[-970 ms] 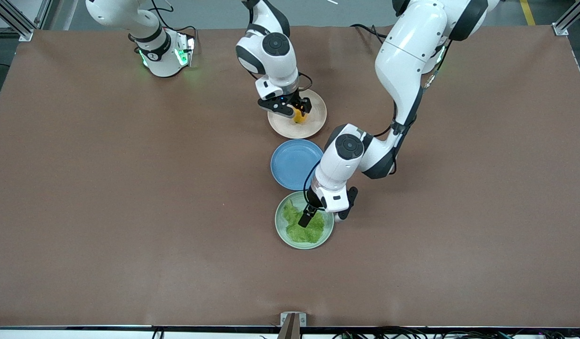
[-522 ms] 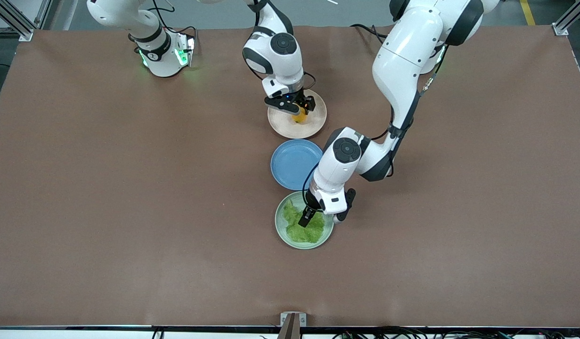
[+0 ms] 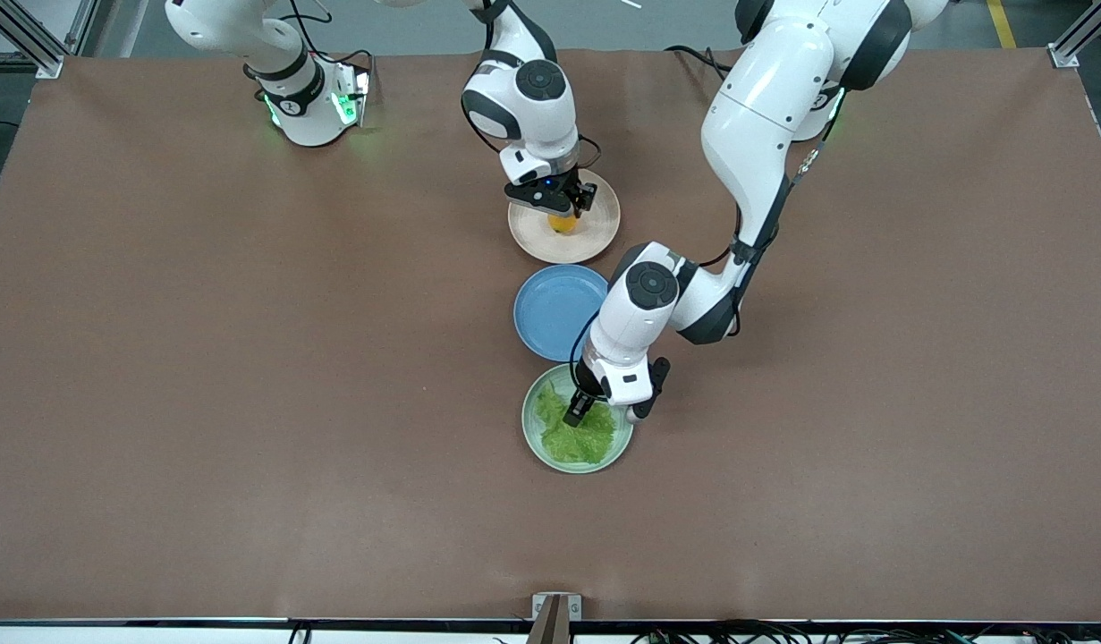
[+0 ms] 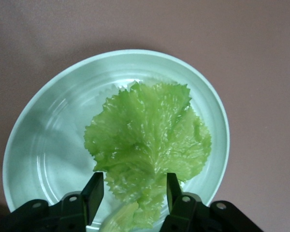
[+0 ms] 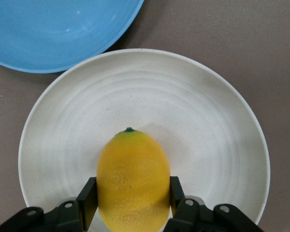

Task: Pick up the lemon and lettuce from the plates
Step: 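Lift the lettuce off the green plate while the right gripper carries the lemon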

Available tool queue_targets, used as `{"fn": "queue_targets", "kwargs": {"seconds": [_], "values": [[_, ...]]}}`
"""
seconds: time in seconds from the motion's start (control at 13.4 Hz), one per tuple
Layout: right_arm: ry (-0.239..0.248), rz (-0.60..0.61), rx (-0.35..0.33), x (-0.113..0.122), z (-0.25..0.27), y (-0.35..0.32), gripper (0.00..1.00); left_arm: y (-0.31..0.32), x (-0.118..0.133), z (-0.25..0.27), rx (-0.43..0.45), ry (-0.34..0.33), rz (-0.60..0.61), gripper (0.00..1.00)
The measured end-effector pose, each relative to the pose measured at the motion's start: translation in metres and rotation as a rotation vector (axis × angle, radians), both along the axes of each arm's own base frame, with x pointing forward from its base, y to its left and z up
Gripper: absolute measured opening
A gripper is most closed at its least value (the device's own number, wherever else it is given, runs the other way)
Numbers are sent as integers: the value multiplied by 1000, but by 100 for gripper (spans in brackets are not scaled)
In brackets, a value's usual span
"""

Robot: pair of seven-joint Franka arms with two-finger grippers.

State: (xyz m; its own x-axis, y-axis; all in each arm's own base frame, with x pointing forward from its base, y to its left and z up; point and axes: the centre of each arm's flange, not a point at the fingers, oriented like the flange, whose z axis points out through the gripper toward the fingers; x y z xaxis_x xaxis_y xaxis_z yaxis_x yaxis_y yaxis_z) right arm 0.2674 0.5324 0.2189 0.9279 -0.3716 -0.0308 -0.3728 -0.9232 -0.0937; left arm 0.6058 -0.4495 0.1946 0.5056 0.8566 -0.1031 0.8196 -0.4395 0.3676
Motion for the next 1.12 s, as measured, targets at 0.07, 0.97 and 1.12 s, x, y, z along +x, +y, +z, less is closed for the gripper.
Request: {"fn": "queue_targets", "kwargs": {"seconds": [0.07, 0.97, 1.12], "values": [[-1, -1, 0, 1, 0, 0, 63, 0, 0, -1, 2, 1, 0, 57], [18, 169, -98, 236, 125, -260, 63, 0, 4, 4, -4, -12, 2, 4], [9, 213, -97, 261, 108, -325, 63, -1, 6, 9, -10, -22, 2, 3]]}}
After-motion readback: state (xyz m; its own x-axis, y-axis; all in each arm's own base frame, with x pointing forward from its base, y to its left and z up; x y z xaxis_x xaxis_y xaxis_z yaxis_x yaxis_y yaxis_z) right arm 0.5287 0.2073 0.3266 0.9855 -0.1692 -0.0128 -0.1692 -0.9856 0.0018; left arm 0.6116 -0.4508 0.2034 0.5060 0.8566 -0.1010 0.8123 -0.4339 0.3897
